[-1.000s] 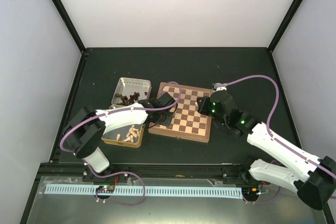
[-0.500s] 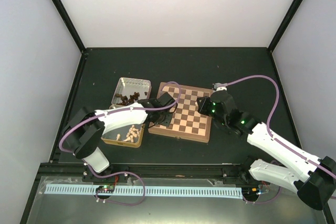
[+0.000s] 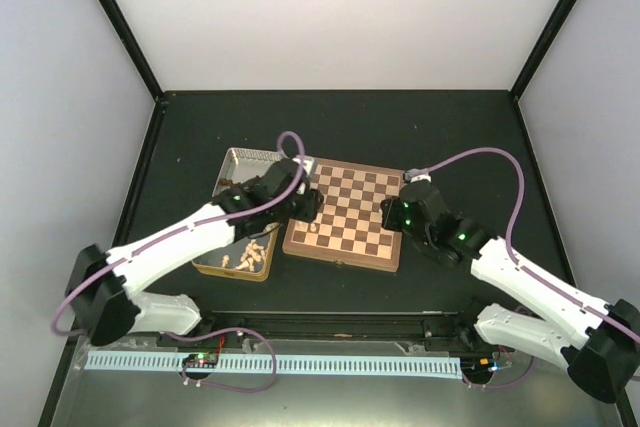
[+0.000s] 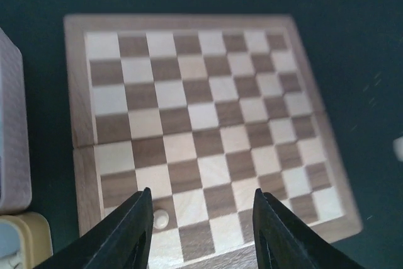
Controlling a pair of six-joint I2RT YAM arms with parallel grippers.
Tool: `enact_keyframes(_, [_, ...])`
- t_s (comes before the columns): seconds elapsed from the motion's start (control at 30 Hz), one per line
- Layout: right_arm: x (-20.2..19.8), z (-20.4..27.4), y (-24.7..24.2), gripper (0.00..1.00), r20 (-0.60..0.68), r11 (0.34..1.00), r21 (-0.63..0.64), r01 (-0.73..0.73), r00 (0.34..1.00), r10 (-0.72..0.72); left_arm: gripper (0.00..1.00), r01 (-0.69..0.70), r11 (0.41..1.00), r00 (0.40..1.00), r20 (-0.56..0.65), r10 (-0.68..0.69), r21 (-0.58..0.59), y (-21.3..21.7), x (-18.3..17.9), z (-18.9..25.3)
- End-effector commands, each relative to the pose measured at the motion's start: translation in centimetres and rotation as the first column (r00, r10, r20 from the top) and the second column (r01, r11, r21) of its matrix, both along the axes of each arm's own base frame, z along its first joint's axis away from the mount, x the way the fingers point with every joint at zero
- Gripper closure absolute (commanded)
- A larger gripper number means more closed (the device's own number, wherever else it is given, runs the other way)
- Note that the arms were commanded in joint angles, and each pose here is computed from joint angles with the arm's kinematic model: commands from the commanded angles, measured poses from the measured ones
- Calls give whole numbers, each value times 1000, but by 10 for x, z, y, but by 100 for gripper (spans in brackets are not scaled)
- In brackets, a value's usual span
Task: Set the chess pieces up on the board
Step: Place the chess piece on the chessboard.
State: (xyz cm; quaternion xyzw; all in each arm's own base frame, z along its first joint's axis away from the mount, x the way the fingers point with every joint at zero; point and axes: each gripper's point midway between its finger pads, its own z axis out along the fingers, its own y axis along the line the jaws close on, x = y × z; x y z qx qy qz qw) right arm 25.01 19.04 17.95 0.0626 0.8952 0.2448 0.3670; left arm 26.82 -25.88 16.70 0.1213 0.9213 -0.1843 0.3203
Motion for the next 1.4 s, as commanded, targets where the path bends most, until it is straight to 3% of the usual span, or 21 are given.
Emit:
enact_keyframes(0.0, [0,-34,-19,93,-18,975,-218,-37,999,34,53,-37,986,993,106,55,-165,13,7,46])
enact_keyframes(0.33, [-8,-94,-10,93,-101,862,-502,-68,995,20,45,-73,953,978,168,127,-294,47,9,78])
enact_keyframes(0.5, [-18,-119,-10,93,-157,828,-552,-97,988,11,44,-82,948,979,152,133,-307,53,9,72])
enact_keyframes(0.7, [-28,-131,-4,88,-199,841,-518,-153,978,55,44,-84,946,982,133,131,-314,56,11,66])
enact_keyframes(1.0, [-22,-98,-7,53,-181,869,-482,-107,983,21,43,-84,943,984,122,129,-322,57,14,66])
enact_keyframes(1.37, [-29,-100,-6,55,-341,876,-441,-197,939,39,41,-69,955,984,138,112,-287,63,15,65])
